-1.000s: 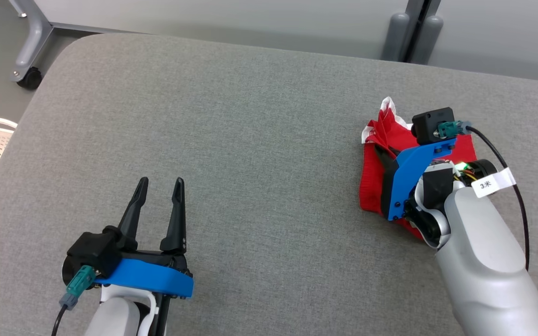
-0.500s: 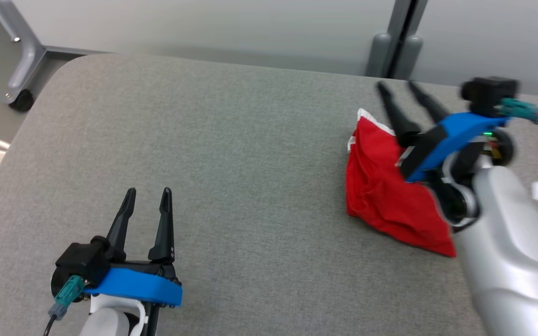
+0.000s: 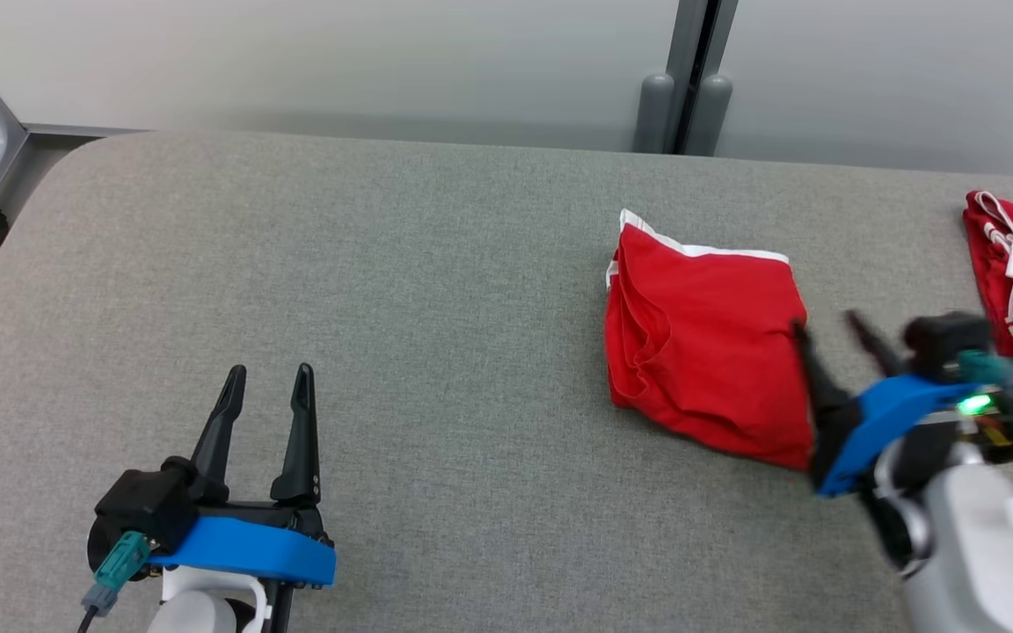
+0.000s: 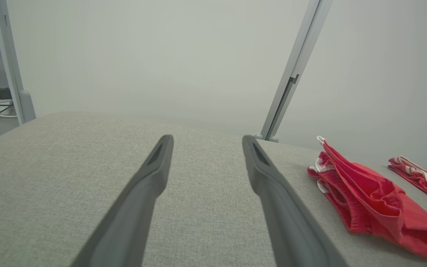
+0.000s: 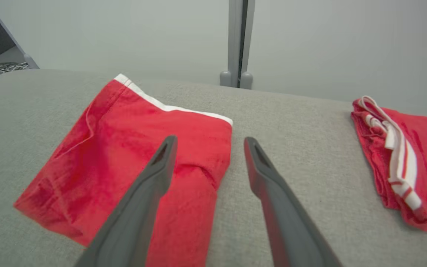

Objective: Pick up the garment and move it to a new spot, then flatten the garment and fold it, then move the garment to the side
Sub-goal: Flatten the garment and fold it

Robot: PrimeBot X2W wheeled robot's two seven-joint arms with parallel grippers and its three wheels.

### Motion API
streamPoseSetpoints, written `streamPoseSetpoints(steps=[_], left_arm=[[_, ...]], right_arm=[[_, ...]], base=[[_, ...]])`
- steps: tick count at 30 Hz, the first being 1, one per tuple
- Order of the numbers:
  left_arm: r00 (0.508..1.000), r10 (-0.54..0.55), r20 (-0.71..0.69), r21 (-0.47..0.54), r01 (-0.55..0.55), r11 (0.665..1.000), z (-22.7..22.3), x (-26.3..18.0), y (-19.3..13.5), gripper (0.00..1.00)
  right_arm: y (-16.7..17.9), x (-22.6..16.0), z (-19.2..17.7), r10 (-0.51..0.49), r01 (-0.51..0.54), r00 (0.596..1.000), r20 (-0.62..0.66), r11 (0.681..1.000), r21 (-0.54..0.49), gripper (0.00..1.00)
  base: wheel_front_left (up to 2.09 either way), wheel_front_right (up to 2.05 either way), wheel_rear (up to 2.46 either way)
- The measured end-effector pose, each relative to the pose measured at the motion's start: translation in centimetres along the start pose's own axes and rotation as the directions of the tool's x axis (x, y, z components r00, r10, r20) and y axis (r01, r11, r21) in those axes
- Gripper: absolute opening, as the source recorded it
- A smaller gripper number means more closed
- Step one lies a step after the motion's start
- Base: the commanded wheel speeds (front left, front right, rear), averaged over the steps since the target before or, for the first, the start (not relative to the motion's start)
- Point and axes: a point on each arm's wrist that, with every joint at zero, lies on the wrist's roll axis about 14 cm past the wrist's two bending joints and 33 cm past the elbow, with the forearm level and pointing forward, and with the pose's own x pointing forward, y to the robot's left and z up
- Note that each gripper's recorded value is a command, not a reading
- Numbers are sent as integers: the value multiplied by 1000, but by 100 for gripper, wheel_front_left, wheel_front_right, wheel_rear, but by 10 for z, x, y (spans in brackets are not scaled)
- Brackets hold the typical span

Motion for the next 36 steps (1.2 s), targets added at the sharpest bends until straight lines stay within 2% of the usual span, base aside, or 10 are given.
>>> streamPoseSetpoints(steps=[3,9,12,15,20,24,25,26,31,36], left_arm=[[1000,0,-7,4,0,1000,-2,3,1,100],[1000,15,0,11,-15,1000,1,5,7,100],[1000,25,0,13,-25,1000,1,2,10,100],[999,34,4,14,-34,999,3,0,13,100],[999,45,5,15,-45,999,4,-4,16,100],[998,57,13,14,-57,998,6,-6,19,100],[998,62,12,13,-62,998,6,-8,21,100],[998,65,12,12,-65,998,6,-9,22,100],[997,68,21,18,-68,998,9,-11,23,100],[998,53,29,31,-54,998,11,-10,18,100]], right_arm=[[38,6,-19,87,-85,995,-43,996,37,0],[83,25,-30,193,-196,979,-73,980,-39,0],[110,29,-36,258,-262,963,-81,964,-35,0],[133,26,-50,322,-327,939,-122,945,-23,0],[182,10,-66,460,-462,871,-172,886,30,0],[199,4,-48,506,-501,857,-95,862,73,1],[201,3,-40,512,-508,857,-59,858,76,46],[202,2,-30,513,-510,858,-19,856,86,100],[183,-7,18,449,-475,871,202,873,109,100],[119,-27,27,286,-329,914,287,937,116,100]], base=[[0,0,0],[0,0,0],[0,0,0],[0,0,0],[0,0,0],[0,0,0],[0,0,0],[0,0,0],[0,0,0],[0,0,0]])
